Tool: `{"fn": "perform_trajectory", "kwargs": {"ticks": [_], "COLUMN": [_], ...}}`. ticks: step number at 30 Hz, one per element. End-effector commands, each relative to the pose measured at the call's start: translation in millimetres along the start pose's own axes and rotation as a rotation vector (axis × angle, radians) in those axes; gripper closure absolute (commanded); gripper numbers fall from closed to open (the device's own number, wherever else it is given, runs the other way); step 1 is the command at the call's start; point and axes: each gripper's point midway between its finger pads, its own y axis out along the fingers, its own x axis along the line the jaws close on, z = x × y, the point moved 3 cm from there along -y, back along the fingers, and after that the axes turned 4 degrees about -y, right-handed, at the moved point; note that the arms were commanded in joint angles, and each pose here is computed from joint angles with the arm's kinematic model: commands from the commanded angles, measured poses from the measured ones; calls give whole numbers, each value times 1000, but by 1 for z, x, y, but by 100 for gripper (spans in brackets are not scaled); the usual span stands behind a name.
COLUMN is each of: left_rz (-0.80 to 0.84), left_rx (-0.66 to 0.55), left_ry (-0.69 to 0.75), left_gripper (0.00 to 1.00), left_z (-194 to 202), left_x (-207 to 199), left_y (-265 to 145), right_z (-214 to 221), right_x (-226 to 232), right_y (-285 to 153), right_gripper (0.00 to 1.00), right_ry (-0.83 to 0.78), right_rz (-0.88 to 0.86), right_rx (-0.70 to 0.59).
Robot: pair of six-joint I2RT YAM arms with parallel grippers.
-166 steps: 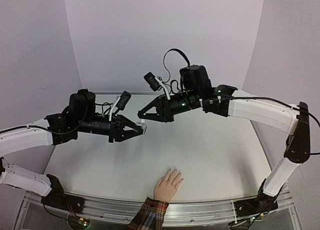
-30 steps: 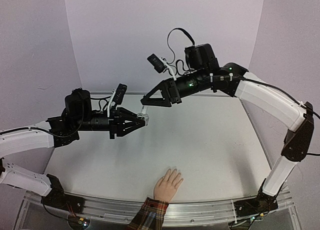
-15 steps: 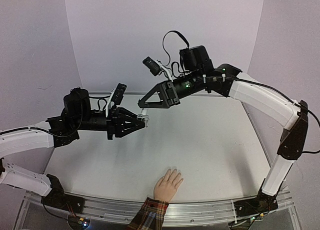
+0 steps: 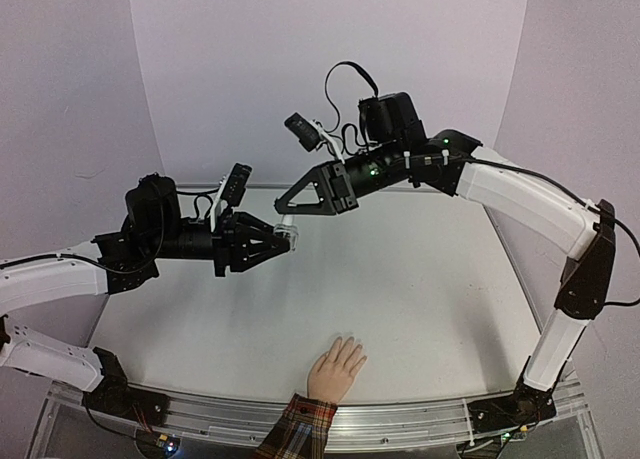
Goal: Paint the nails
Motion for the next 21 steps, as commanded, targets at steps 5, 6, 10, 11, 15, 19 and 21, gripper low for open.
{"fn": "perform_trajectory", "kwargs": {"ticks": [5,6,10,11,15,19,21], "left_rz": [-72,-103,-217,-238,-295,-343,-352], "left_rx": [-112,-118,-164,-173,-224,-267,-272], "left_ry": [22,17,8,5,29,56,67], "left_gripper": [100,100,100,100,100,100,100], "left_z": [-37,-38,-51,-53,-66,-76,-79], "left_x": [0,5,22,26,32,37,39], "left_y": [-5,-6,-12,-13,-17,-20,-20], "right_z": [2,4,13,15,21,24,25], "right_x": [4,2,-8,-12,-21,-31,-35], "right_y": [6,8,13,15,22,30,34], "right_gripper": [100,100,100,100,100,100,100], "right_ry": [-46,-47,-63,-66,-73,-72,-64], "right_rz": [5,13,68,86,128,186,205], "right_rx": [-7,-4,14,18,33,33,31]}}
